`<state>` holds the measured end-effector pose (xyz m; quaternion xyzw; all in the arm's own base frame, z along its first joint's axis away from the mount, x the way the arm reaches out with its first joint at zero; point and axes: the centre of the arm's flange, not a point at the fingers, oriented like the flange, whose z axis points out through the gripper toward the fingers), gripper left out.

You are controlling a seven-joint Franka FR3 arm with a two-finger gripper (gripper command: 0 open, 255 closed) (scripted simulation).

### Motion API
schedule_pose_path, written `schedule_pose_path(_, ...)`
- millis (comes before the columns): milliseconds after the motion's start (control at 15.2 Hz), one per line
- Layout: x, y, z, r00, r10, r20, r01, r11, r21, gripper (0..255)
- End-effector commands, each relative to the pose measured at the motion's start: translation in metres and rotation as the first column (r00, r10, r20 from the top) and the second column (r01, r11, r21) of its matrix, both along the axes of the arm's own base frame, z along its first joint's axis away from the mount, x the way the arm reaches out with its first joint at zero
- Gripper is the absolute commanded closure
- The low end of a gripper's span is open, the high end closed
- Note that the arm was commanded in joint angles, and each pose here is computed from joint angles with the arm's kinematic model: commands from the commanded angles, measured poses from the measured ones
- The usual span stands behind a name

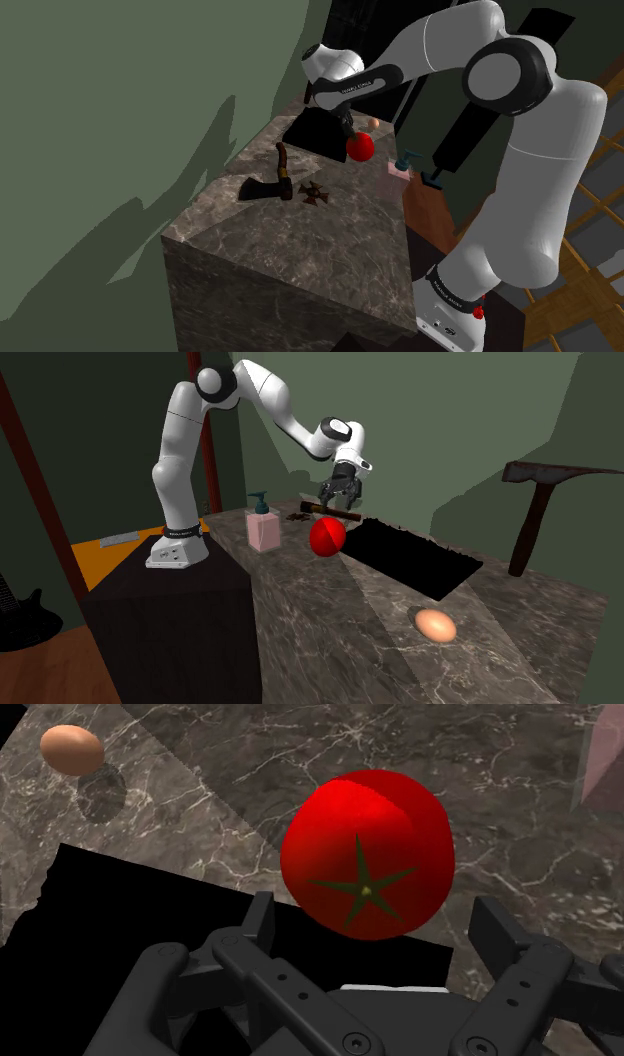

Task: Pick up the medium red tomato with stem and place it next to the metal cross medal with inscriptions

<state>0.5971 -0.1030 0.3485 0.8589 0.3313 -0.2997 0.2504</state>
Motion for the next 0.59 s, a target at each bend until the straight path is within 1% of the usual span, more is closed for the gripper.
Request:
schedule_pose_path(0, -0.0032, -0.0072, -0.0072, 1.000, 0.000, 0.000, 0.000, 1.000, -0.001, 0)
schedule_pose_path(66, -0.0061, -0.0124, -0.0130, 1.000, 0.000, 0.000, 0.000, 1.000, -0.001, 0)
schedule_pose_path(528, -0.0061, -0.0124, -0.0130, 1.000, 0.000, 0.000, 0.000, 1.000, -0.001, 0)
